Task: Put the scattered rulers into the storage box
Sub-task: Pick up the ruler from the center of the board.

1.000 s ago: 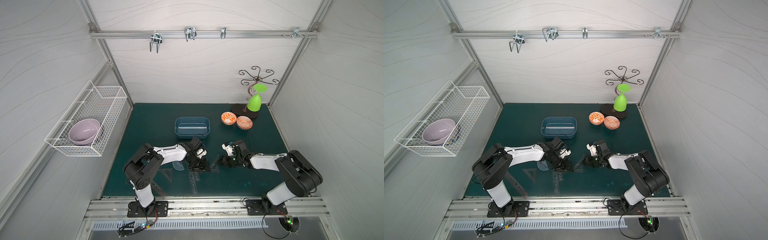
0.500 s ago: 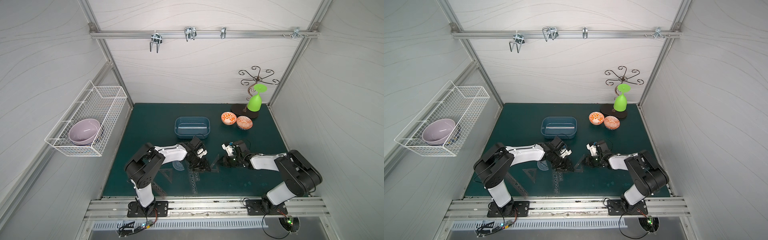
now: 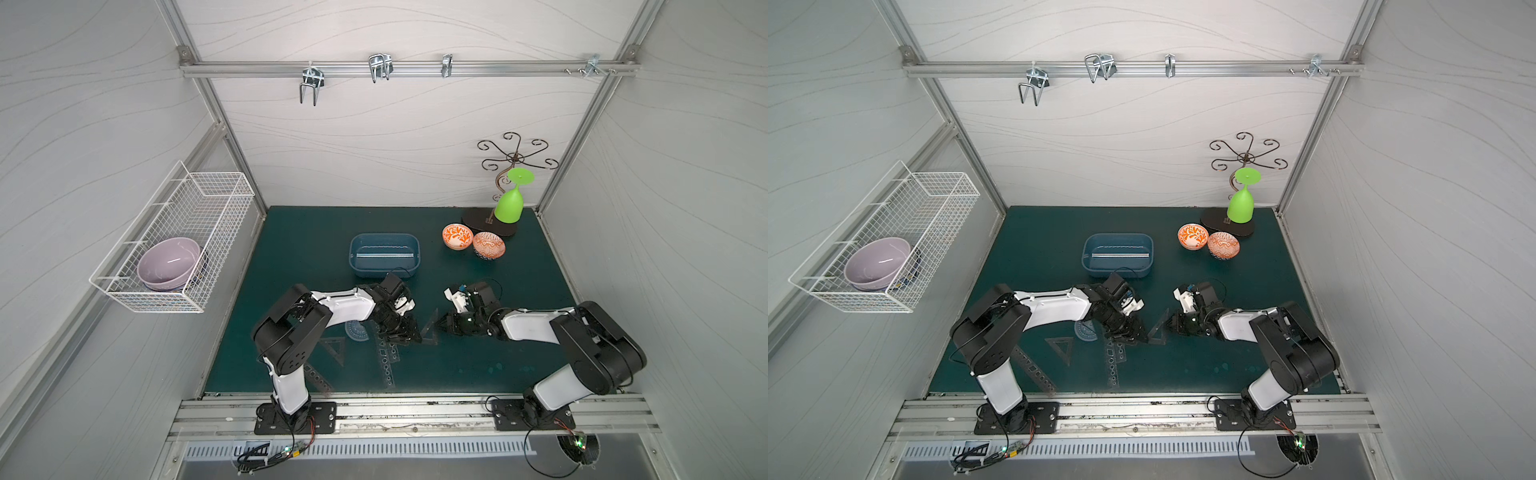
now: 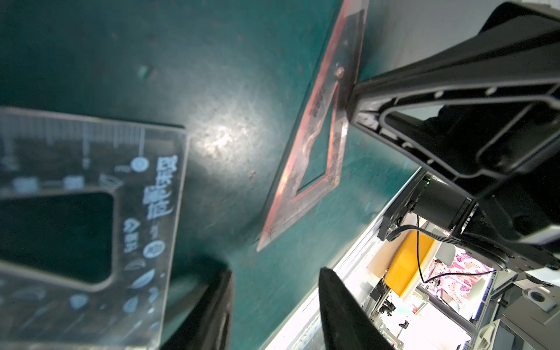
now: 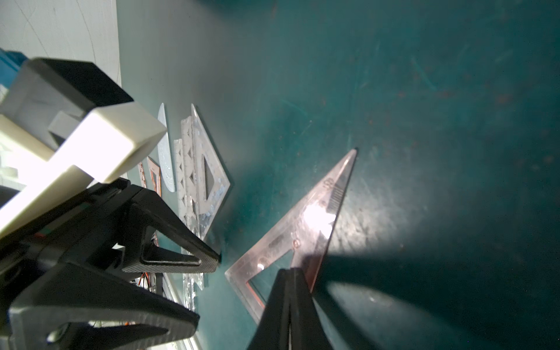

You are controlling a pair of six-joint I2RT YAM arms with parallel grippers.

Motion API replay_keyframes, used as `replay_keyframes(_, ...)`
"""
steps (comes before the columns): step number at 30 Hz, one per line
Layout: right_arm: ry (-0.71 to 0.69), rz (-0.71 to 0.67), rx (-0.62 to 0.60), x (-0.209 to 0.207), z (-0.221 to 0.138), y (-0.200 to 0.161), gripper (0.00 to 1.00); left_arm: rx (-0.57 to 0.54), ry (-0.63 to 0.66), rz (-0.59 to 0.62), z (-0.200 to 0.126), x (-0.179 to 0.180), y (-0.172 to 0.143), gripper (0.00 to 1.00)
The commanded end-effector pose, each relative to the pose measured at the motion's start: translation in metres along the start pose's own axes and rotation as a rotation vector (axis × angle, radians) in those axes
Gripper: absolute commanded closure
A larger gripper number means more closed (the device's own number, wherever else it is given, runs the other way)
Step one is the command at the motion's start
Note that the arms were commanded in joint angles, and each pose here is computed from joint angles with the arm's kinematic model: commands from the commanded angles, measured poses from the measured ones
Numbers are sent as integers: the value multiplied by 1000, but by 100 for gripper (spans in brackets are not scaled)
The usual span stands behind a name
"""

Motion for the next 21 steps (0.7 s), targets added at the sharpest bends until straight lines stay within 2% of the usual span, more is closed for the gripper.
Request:
replay_keyframes(1, -83, 67, 88, -18, 1, -28, 92, 4, 55, -6, 18, 13, 4, 51)
replay_keyframes(21, -98, 70, 98, -19, 1, -33, 92, -3, 111, -24, 17, 25, 0, 51)
Point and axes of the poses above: each gripper's point midway between its finger pads, its own z axis out along the fingers, its own x axis along the line the jaws close on, y = z × x, the point moved 6 cm from there along -z, back along the fingers, and after that the axes turned 13 degrees about -z, right-handed, at the moved point
